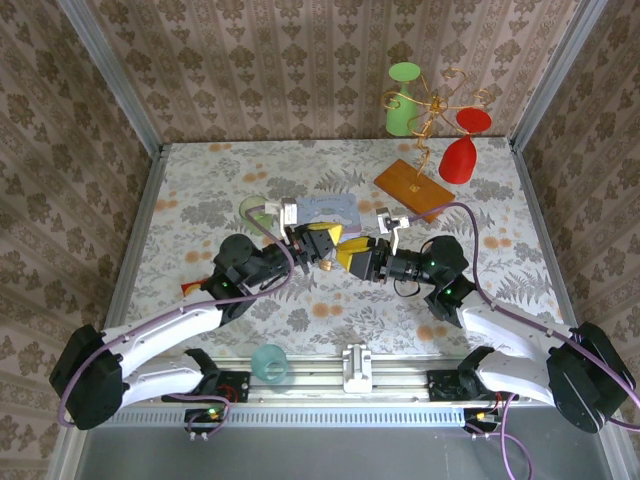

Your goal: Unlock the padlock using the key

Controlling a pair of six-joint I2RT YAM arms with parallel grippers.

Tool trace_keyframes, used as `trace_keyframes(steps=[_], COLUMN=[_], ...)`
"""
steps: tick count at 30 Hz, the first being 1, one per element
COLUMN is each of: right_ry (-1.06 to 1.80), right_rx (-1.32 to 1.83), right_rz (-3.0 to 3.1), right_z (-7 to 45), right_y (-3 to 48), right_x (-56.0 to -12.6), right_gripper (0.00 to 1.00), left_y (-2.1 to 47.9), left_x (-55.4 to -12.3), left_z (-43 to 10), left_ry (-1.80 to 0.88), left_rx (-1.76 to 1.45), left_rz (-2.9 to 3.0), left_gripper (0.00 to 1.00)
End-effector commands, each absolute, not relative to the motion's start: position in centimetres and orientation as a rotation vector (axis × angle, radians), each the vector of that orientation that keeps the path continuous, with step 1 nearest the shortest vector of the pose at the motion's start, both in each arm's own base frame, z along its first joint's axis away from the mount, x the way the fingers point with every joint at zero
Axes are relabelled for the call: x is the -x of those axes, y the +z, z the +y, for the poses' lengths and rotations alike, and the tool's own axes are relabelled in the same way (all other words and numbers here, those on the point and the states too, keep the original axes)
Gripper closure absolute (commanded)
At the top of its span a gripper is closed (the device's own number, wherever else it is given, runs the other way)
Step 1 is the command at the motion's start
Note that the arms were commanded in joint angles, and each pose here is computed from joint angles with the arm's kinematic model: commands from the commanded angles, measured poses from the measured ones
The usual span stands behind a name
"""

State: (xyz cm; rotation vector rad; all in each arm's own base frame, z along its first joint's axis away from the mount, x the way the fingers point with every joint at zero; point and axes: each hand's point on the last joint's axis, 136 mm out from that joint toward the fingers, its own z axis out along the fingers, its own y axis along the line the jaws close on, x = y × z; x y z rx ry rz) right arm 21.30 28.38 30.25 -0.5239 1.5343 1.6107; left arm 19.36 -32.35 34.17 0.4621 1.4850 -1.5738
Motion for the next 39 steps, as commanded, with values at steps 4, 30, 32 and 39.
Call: trace_keyframes(steps=[4,30,32,39], right_ry=[1.588,1.573,1.575,1.568], right_rx=[0.537,0.486,0.494,0.485], right_rz=[1.463,1.421,1.421,1.428], right_z=[28.3,28.2,28.3,27.9], right_y=[31.4,32.2,32.3,31.9], right_x=[-21.3,-22.1,-22.0,-21.7], right_gripper=[0.63,0.77,0.81,0.95], left_y=[35.1,34.2,34.0,33.7], left_x=[-19.2,-17.7,-17.7,-18.3], left_z=[-32.3,-33.3,-33.3,-32.2], left_ry=[-1.592,-1.639,-1.64,-1.604], left_rx=[-0.455,-0.452,-0.437,-0.399], left_rz=[1.447,1.424,1.422,1.434], left_gripper=[1.0,1.0,1.0,1.0])
